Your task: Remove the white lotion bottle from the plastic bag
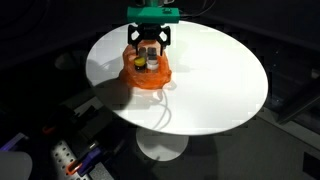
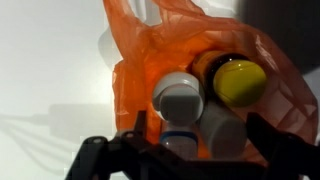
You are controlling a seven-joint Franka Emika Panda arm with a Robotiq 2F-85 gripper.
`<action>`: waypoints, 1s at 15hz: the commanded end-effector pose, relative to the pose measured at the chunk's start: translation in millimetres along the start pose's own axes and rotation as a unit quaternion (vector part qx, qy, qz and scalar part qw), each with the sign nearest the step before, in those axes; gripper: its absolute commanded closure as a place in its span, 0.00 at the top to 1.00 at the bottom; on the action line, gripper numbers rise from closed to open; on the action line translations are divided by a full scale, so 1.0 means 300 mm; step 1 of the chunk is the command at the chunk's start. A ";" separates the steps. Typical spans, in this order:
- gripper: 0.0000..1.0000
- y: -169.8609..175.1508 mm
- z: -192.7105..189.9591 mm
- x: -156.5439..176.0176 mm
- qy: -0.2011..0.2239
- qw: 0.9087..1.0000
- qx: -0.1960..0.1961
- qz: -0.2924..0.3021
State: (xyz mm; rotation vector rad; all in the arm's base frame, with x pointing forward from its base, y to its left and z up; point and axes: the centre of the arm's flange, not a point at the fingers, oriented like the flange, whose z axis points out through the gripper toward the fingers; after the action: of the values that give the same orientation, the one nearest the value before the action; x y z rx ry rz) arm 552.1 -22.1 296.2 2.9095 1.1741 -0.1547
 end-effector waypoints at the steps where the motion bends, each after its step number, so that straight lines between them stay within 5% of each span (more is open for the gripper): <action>1: 1.00 0.018 -0.006 0.031 -0.003 1.000 -0.002 -0.016; 4: 0.96 -0.004 -0.010 0.055 -0.003 1.000 -0.004 -0.022; 6: 0.71 -0.021 -0.016 0.067 -0.005 1.000 -0.010 -0.024; 14: 0.12 -0.027 -0.050 0.048 -0.005 1.000 -0.022 -0.005; 15: 0.10 -0.032 -0.065 0.045 -0.001 1.000 -0.024 -0.005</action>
State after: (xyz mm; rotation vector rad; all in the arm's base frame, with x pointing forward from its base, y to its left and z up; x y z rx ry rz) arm 556.6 -3.3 300.5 2.8701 1.2097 -0.1471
